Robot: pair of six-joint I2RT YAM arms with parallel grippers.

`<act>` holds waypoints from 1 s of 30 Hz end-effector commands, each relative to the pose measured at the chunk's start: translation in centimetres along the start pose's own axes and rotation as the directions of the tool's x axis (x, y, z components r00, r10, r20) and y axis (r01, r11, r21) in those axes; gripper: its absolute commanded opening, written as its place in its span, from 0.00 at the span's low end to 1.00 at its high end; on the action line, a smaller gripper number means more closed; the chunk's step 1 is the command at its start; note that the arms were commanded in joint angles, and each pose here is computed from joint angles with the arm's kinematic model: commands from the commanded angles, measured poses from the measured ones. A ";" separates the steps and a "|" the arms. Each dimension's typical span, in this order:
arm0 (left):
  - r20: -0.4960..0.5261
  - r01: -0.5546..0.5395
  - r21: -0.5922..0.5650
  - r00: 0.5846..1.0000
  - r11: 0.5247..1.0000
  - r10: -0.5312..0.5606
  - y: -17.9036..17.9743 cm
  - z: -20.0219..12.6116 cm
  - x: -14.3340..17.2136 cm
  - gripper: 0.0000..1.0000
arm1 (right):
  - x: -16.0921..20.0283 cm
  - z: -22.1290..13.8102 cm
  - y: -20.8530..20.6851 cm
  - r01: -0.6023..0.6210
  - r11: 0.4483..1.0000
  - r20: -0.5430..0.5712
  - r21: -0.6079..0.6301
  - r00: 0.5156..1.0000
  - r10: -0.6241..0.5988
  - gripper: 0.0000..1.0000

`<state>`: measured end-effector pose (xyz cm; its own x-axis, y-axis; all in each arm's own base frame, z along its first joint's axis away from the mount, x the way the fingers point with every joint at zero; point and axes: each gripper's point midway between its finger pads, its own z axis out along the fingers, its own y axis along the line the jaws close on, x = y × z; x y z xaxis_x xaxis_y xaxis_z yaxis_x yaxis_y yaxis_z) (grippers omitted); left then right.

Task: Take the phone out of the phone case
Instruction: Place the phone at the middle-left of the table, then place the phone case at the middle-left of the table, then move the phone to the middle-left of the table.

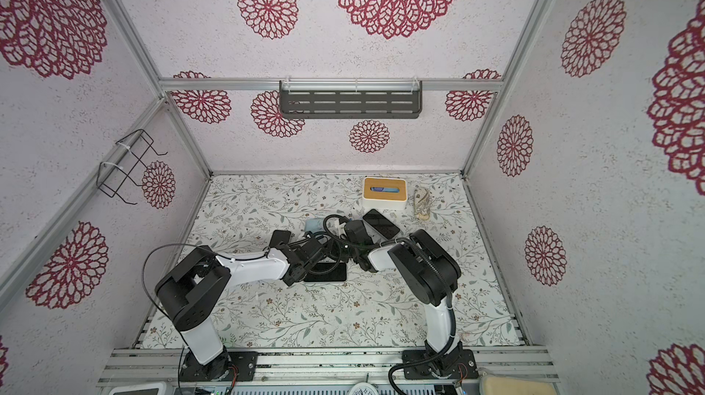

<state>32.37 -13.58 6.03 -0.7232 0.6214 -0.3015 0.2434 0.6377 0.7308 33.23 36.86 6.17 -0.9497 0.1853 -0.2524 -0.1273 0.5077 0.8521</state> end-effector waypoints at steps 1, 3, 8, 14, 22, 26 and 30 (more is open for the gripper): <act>0.052 0.151 -0.029 0.987 0.988 -0.149 3.4 -3.0 -1.3 0.85 | -0.3 0.6 1.4 0.031 0.999 -0.012 -0.028 0.999 -0.032 0.00; 0.048 0.249 -0.020 0.968 0.968 -0.248 5.4 -4.1 -0.8 0.87 | 0.0 1.0 1.4 0.033 0.999 -0.019 -0.019 0.999 -0.033 0.00; 0.014 0.493 0.077 0.869 0.867 -0.495 9.3 -6.1 1.1 0.99 | 1.0 2.1 1.5 0.040 0.999 -0.041 0.015 0.998 -0.039 0.00; -0.047 0.694 0.170 0.715 0.700 -0.697 12.4 -6.7 3.6 0.97 | 2.1 3.2 1.2 0.048 0.995 -0.059 0.082 0.997 -0.043 0.00; -0.054 0.791 0.228 0.593 0.568 -0.803 15.0 -8.0 5.5 0.97 | 3.6 5.4 1.8 0.080 0.985 -0.089 0.155 0.994 -0.067 0.00; -0.043 0.808 0.257 0.557 0.529 -0.829 15.7 -8.9 5.9 0.97 | 4.1 7.6 2.6 0.102 0.981 -0.109 0.167 0.990 -0.084 0.00; -0.040 0.821 0.286 0.525 0.494 -0.850 16.1 -9.7 6.3 0.97 | 4.5 9.8 3.6 0.139 0.974 -0.122 0.178 0.985 -0.118 0.00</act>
<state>26.16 -3.94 22.16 -0.6052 -0.2052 -0.7692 -0.2847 0.9581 -0.0315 31.69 46.52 3.53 -0.9632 0.0541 -0.2633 -0.1676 0.6450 0.7456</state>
